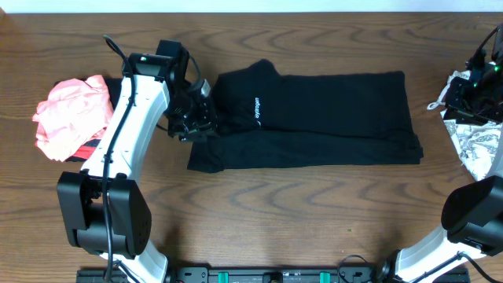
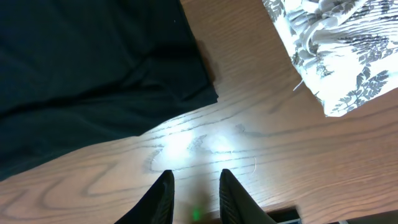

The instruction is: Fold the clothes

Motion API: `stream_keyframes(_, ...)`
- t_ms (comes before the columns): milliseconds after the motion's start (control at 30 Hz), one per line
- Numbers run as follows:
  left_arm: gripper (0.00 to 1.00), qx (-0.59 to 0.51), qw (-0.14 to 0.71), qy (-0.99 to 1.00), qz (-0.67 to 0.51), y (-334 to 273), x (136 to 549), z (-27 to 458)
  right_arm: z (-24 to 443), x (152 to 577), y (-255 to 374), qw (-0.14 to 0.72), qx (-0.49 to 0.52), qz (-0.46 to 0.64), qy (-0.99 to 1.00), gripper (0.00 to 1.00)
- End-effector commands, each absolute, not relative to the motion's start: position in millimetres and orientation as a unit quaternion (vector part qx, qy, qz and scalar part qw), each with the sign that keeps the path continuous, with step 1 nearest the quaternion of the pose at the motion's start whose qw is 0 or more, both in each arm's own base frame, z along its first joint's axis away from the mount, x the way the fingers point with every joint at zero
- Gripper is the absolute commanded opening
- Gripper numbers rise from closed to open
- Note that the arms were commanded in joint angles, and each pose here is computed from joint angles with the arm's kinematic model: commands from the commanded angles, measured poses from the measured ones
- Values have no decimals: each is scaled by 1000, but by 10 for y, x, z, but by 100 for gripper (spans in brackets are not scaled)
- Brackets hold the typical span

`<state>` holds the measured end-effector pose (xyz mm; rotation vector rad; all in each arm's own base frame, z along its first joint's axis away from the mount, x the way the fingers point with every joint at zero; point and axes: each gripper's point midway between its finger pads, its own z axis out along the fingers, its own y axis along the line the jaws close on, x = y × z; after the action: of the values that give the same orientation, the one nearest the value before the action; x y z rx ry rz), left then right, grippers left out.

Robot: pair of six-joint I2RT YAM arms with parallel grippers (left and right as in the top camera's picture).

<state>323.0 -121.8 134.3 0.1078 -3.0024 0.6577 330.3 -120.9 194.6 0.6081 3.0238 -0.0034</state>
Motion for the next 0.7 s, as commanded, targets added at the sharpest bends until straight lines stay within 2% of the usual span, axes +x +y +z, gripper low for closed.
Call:
stream_keyframes(0, 45, 25, 3, -977, 214, -1226, 3372, 1332, 1966, 3269, -1249, 30, 195, -7, 980, 23)
stream_keyframes(167, 53, 17, -60, -981, 182, -1132, 3663, 1302, 1966, 3271, -1248, 30, 194, -7, 980, 24)
stream_keyframes(333, 54, 10, -73, -983, 171, -1112, 3804, 1180, 1966, 3264, -1239, 29, 195, -4, 980, 24)
stream_keyframes(667, 54, 19, 42, -981, 186, -1226, 3644, 508, 1965, 3250, -1229, 25, 195, -2, 981, 22)
